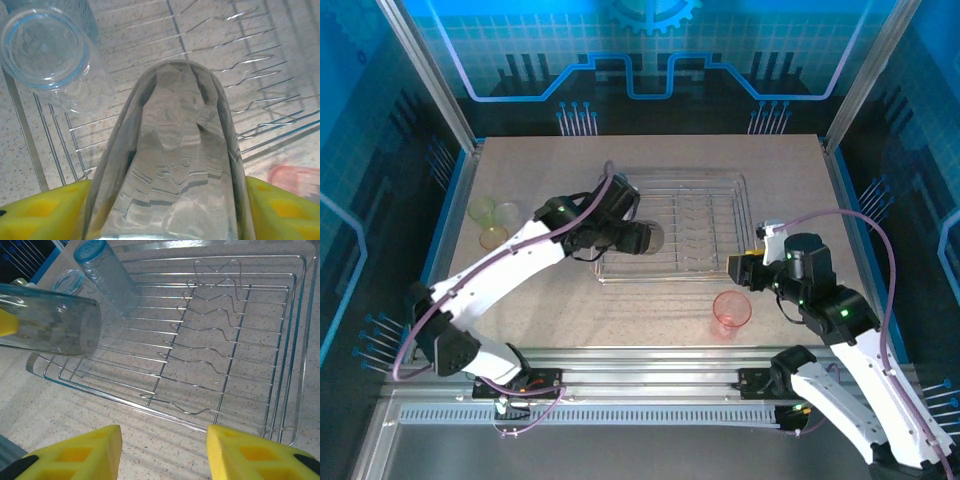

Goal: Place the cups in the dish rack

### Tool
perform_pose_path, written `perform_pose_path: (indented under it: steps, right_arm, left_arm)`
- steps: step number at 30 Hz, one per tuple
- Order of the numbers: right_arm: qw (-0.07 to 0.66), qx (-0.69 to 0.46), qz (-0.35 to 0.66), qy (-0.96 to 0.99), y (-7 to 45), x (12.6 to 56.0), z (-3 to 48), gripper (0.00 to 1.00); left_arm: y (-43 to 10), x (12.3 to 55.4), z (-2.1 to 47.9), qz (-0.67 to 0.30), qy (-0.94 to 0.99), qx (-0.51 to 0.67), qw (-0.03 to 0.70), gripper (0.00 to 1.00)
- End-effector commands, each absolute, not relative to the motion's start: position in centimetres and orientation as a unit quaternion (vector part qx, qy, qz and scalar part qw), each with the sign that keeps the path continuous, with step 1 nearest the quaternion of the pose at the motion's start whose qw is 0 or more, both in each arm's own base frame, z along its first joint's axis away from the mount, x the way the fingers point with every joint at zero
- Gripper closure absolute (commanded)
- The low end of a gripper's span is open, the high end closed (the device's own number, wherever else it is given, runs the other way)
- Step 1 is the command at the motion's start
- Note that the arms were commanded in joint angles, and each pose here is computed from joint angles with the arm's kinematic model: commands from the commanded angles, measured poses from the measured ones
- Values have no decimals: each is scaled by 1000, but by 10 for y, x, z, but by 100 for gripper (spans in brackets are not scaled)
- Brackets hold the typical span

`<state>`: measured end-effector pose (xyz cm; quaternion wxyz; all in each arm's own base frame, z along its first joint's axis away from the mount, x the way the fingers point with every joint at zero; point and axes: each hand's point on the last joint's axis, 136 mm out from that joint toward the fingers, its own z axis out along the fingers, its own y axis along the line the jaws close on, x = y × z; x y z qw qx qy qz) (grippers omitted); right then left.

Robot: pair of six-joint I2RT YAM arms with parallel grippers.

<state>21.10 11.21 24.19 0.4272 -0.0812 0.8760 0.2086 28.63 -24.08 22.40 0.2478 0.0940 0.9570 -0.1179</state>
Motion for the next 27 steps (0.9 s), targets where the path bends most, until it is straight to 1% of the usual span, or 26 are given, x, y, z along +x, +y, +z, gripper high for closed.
perform_pose_path:
  steps: [1,8,16,21,27]
  right_arm:
    - [436,-86,191,875,106,209,240,51]
    - [445,-87,183,872,102,207,242,51]
    - [450,-87,175,872,99,207,243,50]
    - [453,-92,175,869,99,207,244,49]
    - [452,-90,175,870,99,208,242,47]
  left_arm:
    - [-234,287,212,-71,965,112,225,83]
    - [-231,292,181,-12,979,115,168,82]
    - [-221,293,172,27,982,122,145,81]
    - [-212,290,162,46,984,124,122,78]
    - [-203,287,153,60,985,129,100,71]
